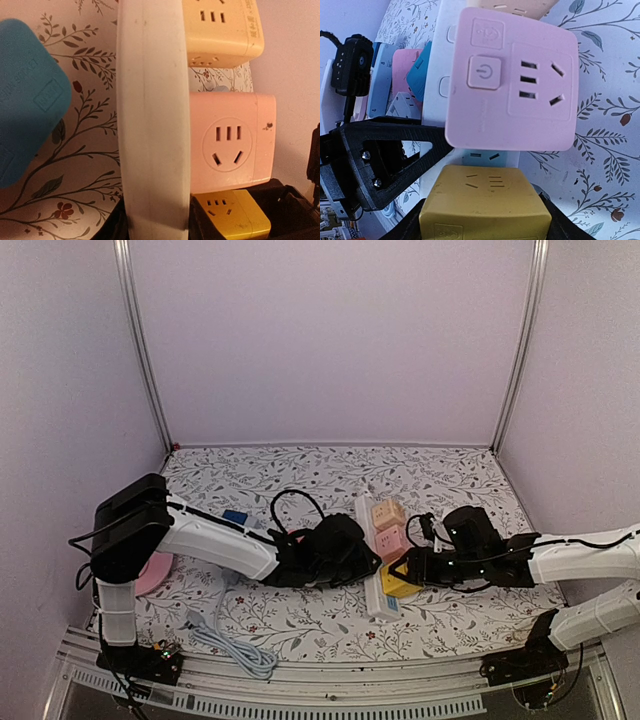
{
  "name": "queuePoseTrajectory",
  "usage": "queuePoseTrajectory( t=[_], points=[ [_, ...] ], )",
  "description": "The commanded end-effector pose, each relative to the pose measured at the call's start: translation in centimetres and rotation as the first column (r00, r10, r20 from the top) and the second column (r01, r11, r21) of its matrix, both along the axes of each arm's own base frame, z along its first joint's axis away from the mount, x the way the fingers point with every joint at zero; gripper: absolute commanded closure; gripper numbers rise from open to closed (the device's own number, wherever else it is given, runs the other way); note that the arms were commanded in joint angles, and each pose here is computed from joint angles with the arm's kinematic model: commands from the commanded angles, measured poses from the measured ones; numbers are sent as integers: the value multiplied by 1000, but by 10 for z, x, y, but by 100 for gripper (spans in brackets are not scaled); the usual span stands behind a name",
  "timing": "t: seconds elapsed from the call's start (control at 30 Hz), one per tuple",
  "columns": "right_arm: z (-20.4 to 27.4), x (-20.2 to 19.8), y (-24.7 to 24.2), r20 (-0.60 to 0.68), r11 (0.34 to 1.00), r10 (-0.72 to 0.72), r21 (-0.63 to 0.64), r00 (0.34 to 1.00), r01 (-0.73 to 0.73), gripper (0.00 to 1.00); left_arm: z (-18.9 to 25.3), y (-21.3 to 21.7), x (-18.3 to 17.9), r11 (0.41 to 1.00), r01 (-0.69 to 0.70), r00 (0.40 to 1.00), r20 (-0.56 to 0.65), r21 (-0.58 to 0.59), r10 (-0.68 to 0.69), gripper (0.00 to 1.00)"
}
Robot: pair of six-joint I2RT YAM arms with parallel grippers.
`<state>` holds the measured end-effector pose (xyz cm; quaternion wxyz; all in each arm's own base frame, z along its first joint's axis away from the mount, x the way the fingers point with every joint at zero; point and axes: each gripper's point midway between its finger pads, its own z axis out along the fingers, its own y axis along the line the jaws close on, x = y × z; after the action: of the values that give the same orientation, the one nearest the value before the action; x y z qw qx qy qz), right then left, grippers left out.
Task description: Pull the plug off the socket
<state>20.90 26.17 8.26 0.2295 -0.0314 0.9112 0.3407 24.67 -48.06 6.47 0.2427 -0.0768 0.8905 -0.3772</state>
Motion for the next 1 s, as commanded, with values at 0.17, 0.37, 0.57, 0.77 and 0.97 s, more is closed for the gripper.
queuePoseTrajectory(
  t=[0.17,0.37,0.57,0.77,0.97],
  points=[
    [39,11,38,149,998,62,-23,987,-59,80,-33,38,12,971,-45,998,54,233,34,100],
    [44,19,22,174,999,34,-41,984,-27,80,-33,44,12,969,-52,998,53,242,41,100],
    [35,21,-6,128,996,18,81,992,-29,80,-35,49,11,971,-56,998,46,233,47,100],
    [32,17,-11,110,994,15,105,994,-27,84,-37,51,11,972,-59,998,39,227,52,100],
    [36,28,-23,144,998,-40,47,989,34,84,-37,55,10,972,-60,998,40,228,53,100]
  ],
)
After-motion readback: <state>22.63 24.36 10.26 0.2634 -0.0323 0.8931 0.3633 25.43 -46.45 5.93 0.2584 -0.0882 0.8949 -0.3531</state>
